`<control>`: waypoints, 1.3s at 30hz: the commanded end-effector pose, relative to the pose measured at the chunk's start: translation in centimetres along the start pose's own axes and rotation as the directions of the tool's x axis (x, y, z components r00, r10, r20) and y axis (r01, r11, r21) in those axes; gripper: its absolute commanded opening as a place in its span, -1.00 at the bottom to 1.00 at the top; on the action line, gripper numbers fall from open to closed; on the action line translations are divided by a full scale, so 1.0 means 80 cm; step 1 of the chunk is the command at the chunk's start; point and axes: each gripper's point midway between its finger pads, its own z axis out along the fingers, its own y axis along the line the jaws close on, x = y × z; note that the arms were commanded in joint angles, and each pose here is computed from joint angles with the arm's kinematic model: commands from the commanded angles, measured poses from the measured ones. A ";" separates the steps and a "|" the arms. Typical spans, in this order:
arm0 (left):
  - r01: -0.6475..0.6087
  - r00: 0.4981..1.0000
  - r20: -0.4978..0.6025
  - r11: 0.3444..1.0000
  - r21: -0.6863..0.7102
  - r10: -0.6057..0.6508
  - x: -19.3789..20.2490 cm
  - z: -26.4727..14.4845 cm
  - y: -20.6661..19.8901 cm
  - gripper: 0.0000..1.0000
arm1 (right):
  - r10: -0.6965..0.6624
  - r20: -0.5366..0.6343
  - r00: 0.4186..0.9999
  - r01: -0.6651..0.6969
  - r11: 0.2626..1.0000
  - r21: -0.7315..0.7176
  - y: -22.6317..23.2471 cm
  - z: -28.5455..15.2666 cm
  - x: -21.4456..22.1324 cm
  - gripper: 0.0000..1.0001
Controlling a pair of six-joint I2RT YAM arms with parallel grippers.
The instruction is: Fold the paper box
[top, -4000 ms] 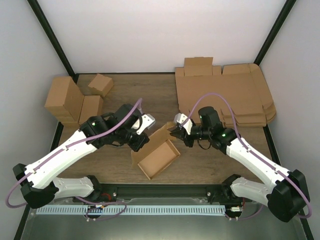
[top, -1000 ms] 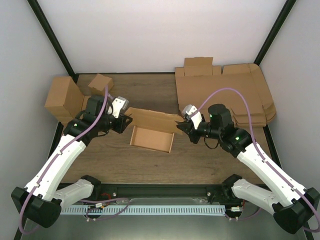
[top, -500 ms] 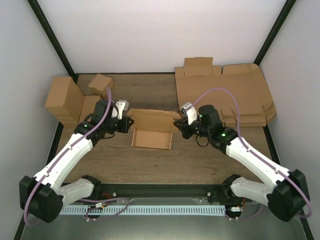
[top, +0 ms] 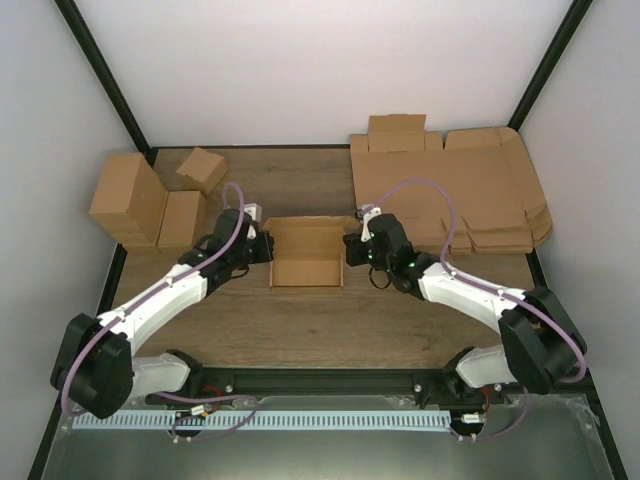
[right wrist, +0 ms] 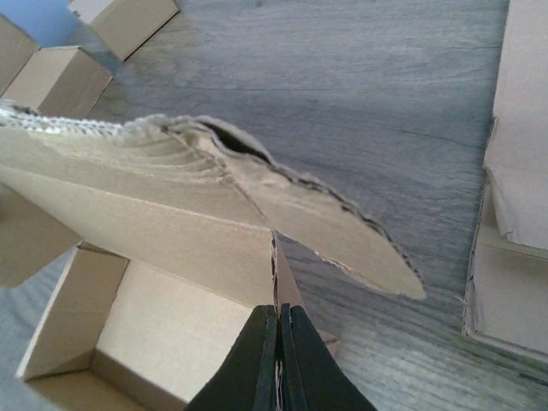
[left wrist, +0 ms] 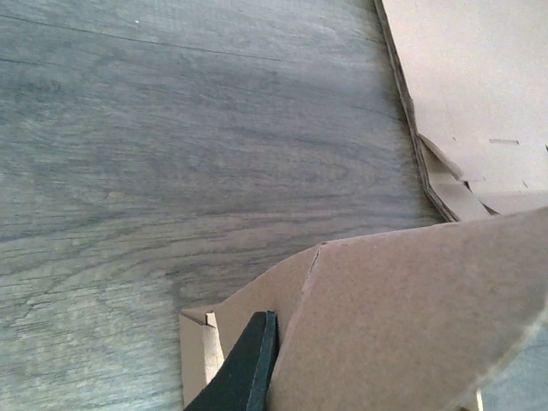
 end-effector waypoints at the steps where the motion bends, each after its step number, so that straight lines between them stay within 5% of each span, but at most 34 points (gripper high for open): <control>1: 0.061 0.988 0.142 0.998 -0.009 -0.059 -0.029 0.003 -0.002 -0.92 | 0.033 0.111 0.993 -0.044 0.994 0.097 -0.011 0.011 -0.014 -0.99; 29: 0.195 0.973 0.131 0.980 -0.039 -0.189 0.026 0.010 0.033 -0.86 | 0.046 0.129 0.991 -0.074 0.972 0.221 -0.011 0.034 0.049 -0.99; 32: 0.175 0.977 0.132 0.984 -0.036 -0.169 0.022 0.002 0.029 -0.55 | 0.019 0.125 0.992 -0.047 0.972 0.230 -0.013 0.032 0.048 -0.99; 39: 0.093 0.989 0.121 0.994 -0.052 -0.086 0.006 -0.044 0.017 0.71 | -0.049 0.121 0.992 0.019 0.972 0.233 -0.013 0.030 0.048 -0.99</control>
